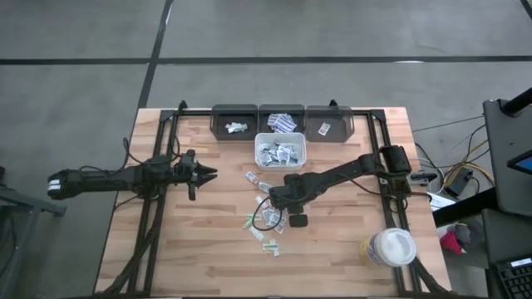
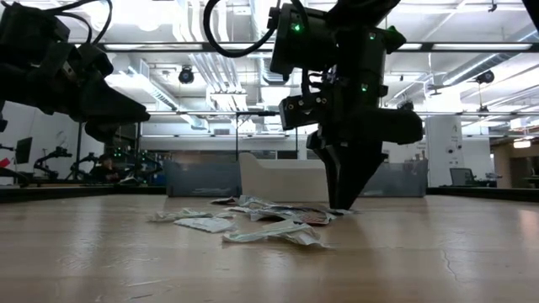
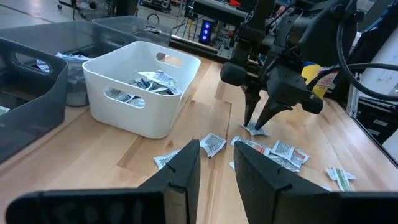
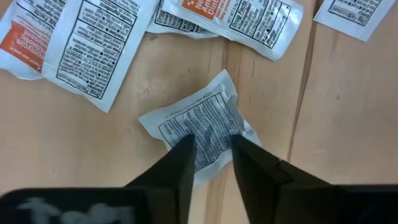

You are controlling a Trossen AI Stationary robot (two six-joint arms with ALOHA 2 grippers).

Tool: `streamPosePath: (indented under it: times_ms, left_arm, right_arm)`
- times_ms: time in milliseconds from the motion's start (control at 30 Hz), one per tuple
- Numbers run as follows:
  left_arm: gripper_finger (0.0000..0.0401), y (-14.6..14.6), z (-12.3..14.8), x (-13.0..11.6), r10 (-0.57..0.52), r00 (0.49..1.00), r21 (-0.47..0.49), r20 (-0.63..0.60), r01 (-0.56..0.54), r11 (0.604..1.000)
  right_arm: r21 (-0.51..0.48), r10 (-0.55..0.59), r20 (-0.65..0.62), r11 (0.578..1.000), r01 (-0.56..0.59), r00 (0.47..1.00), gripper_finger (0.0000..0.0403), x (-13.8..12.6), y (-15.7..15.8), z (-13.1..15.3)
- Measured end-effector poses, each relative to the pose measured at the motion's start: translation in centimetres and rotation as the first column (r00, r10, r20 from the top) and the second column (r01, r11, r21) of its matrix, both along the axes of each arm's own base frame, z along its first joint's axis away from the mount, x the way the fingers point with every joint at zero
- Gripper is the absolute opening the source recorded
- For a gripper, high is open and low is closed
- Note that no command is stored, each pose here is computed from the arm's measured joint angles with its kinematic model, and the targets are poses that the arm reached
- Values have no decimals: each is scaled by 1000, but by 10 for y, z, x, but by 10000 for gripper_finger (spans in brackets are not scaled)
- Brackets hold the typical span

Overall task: Pick & Place First Aid Supplies
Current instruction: Put the blue alcohol pad into the white bin

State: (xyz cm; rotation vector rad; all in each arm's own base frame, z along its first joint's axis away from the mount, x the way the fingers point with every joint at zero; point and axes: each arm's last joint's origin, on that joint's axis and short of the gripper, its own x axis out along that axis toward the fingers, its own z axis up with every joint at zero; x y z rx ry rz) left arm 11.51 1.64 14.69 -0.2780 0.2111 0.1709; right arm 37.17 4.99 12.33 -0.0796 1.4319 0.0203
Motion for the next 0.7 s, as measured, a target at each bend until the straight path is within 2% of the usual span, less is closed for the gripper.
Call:
streamPosePath:
  times_ms: [233, 433, 567, 700]
  left_arm:
    - [94, 0, 0, 0, 0, 1000, 0, 0, 0, 1000]
    - [94, 0, 0, 0, 0, 1000, -1, 0, 0, 1000]
    - [94, 0, 0, 0, 0, 1000, -1, 0, 0, 1000]
    - [94, 0, 0, 0, 0, 1000, -1, 0, 0, 1000]
  right_arm:
    - [-5, -9, -9, 1000, 9, 1000, 18, 0, 0, -2]
    - [-5, -7, -16, 1000, 7, 1000, 9, -3, -1, 9]
    - [16, 63, -117, 998, -62, 991, 8, -9, -2, 31]
    - [130, 185, -15, 975, -181, 983, 8, -14, -1, 83]
